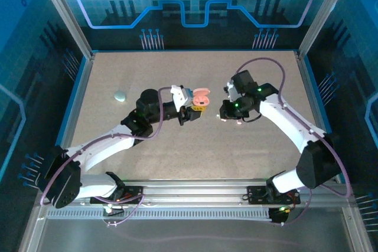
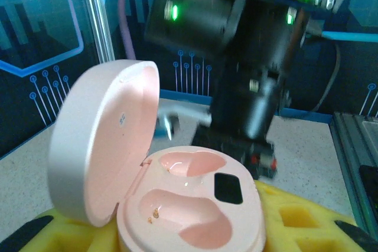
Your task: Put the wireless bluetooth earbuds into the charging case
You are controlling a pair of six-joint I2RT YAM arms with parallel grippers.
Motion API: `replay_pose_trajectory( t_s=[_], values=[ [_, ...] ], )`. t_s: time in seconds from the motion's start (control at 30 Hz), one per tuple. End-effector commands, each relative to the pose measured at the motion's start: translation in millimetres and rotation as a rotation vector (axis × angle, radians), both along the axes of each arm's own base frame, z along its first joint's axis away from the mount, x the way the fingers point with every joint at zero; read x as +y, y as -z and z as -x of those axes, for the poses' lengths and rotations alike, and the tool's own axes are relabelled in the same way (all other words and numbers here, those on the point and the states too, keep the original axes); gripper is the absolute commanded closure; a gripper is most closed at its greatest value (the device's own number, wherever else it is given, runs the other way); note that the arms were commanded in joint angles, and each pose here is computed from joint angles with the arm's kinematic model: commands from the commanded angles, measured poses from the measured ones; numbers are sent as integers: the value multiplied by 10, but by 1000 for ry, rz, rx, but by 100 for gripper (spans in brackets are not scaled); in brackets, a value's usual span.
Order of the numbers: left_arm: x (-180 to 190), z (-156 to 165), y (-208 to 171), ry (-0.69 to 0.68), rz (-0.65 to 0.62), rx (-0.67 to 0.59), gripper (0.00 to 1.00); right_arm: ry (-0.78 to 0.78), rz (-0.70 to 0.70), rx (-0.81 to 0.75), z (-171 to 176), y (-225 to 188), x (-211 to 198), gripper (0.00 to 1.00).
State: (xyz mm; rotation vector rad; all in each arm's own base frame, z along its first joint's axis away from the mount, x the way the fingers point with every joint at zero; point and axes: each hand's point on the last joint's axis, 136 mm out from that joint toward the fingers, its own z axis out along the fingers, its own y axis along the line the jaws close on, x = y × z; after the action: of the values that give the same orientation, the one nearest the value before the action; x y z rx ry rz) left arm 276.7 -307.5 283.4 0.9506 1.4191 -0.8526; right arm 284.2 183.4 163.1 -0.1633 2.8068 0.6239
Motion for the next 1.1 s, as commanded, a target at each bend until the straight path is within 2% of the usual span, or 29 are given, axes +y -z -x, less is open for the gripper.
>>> replay_pose_trajectory(
  t_s=[0.0, 0.47, 0.9, 1.07],
  values=[
    [131, 67, -131, -37, 42, -31, 68, 2, -55, -40, 9, -323, -30, 85],
    [232, 206, -33, -40, 28, -7, 68, 18, -98, -124, -43, -833, -75, 85],
    [159, 102, 14, -39, 4, -23, 68, 58, -111, -217, -44, -1144, -217, 85],
    [100, 55, 26, -23, 0, -23, 68, 75, -157, -263, -20, -1354, -279, 85]
  ],
)
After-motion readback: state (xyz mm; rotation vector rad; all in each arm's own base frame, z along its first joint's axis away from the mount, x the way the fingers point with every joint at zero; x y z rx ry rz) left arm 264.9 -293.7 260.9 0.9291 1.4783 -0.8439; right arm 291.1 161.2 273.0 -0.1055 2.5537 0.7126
